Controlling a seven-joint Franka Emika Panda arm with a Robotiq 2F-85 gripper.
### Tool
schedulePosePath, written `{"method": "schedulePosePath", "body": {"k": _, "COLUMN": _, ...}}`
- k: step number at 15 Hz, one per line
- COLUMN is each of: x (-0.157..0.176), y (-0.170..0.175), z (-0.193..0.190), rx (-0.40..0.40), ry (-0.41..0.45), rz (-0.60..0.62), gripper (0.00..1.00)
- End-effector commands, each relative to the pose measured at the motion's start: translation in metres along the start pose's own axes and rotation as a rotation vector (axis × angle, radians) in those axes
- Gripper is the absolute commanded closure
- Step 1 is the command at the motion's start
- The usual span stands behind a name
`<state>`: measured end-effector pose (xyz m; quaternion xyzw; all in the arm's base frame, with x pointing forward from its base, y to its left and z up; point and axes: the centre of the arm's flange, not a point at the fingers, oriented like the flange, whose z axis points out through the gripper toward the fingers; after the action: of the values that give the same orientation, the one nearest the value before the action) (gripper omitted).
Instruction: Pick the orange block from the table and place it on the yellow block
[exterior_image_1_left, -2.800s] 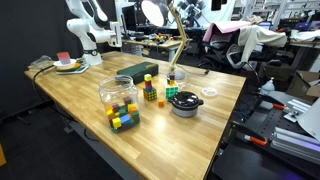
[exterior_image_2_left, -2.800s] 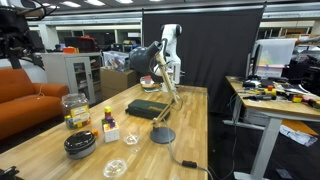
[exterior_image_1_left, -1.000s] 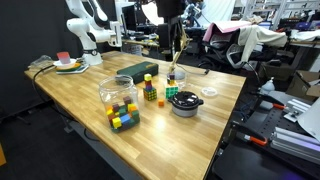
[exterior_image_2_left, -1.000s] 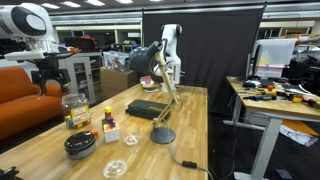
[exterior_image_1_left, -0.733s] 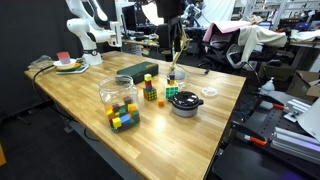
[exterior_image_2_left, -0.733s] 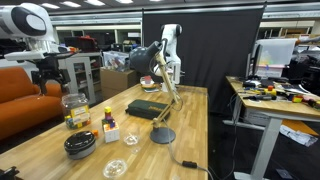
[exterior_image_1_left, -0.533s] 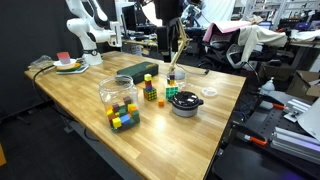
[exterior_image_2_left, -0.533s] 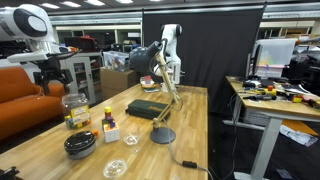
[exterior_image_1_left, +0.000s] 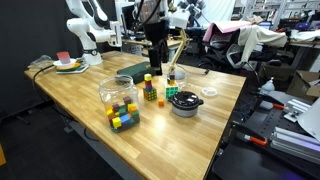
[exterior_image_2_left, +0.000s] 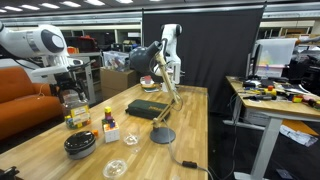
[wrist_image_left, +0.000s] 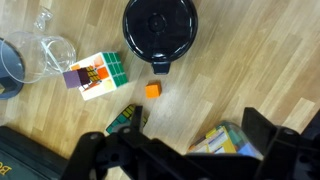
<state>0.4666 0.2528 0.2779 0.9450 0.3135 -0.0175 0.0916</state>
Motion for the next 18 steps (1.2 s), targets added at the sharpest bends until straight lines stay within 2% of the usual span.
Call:
{"method": "schedulePosePath", "body": {"k": 1, "x": 0.032, "y": 0.012, "z": 0.030, "rx": -0.007, "ry": -0.043, "rz": -0.024, "gripper": 0.00}}
{"method": "schedulePosePath", "body": {"k": 2, "x": 0.037, "y": 0.016, "z": 0.041, "rx": 0.000, "ry": -0.056, "rz": -0.016, "gripper": 0.00}}
{"method": "schedulePosePath", "body": {"k": 3, "x": 0.019, "y": 0.011, "z": 0.035, "rx": 0.010, "ry": -0.040, "rz": -0.002, "gripper": 0.00}}
{"method": "schedulePosePath", "body": {"k": 5, "x": 0.028, "y": 0.016, "z": 0.048, "rx": 0.019, "ry": -0.052, "rz": 0.002, "gripper": 0.00}}
{"method": "schedulePosePath", "body": {"k": 11, "x": 0.032, "y": 0.014, "z": 0.044, "rx": 0.016, "ry": -0.046, "rz": -0.003, "gripper": 0.00}}
{"method": "schedulePosePath", "body": {"k": 18, "x": 0.055, "y": 0.023, "z": 0.110, "rx": 0.072, "ry": -0.075, "rz": -0.047, "gripper": 0.00}}
